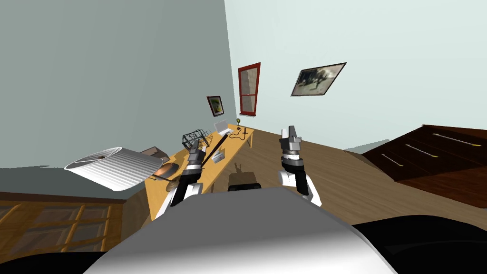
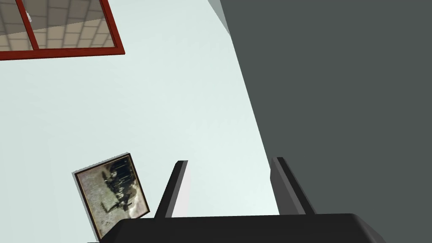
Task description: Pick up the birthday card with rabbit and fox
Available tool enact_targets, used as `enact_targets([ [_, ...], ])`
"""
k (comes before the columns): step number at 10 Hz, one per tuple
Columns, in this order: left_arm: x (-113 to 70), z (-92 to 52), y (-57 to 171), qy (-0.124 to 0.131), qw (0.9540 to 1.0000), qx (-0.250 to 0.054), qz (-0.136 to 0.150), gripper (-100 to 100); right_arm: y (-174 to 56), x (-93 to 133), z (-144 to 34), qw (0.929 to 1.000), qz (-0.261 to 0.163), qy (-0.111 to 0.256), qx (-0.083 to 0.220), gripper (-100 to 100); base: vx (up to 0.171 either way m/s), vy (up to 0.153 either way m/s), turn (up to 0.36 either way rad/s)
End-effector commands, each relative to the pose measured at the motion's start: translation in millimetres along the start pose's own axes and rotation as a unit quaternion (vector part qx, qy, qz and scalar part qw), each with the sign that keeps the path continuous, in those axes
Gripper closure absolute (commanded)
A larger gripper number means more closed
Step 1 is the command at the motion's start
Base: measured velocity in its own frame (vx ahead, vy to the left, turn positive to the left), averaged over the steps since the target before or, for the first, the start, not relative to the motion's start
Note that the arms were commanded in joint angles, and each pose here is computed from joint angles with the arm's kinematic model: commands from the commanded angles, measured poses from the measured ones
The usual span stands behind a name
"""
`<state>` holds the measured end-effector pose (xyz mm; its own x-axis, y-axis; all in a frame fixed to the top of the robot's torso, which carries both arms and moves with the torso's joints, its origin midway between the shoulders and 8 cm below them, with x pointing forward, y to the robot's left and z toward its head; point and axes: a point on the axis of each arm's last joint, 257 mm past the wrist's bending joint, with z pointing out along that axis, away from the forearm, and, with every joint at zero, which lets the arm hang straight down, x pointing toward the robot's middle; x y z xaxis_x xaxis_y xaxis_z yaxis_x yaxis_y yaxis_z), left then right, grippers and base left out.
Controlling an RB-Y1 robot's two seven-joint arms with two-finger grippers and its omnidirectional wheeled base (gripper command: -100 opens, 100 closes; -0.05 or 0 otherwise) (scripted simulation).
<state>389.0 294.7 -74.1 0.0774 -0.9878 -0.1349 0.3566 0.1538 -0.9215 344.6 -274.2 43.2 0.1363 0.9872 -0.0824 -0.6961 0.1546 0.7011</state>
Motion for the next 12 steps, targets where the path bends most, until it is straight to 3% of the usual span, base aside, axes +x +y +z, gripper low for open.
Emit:
enact_targets([
  [1, -10.9, -9.0, 28, -0.006, 0.9991, -0.043, 0.004, -100, 0, 0, 0.0, 1.0, 0.0, 0.0, 0.0, 0, 0.126, -0.134, 0.163],
  [4, -36.0, -28.3, 77, -0.024, 0.9926, -0.119, 0.008, -100, 0, 0, 0.0, 1.0, 0.0, 0.0, 0.0, 0, 0.116, -0.133, 0.131],
  [8, -72.8, -62.6, 137, -0.056, 0.9747, -0.216, 0.012, -100, 0, 0, 0.0, 1.0, 0.0, 0.0, 0.0, 0, 0.102, -0.151, 0.127],
  [9, -73.0, -63.0, 138, -0.056, 0.9743, -0.218, 0.012, -100, 0, 0, 0.0, 1.0, 0.0, 0.0, 0.0, 0, 0.063, -0.094, 0.036],
  [11, -91.0, -80.9, 163, -0.073, 0.963, -0.259, 0.012, -100, 0, 0, 0.0, 1.0, 0.0, 0.0, 0.0, 0, 0.052, -0.08, 0.065],
  [12, -91.1, -81.3, 163, -0.074, 0.9626, -0.261, 0.012, -100, 0, 0, 0.0, 1.0, 0.0, 0.0, 0.0, 0, 0.054, -0.076, 0.042],
])
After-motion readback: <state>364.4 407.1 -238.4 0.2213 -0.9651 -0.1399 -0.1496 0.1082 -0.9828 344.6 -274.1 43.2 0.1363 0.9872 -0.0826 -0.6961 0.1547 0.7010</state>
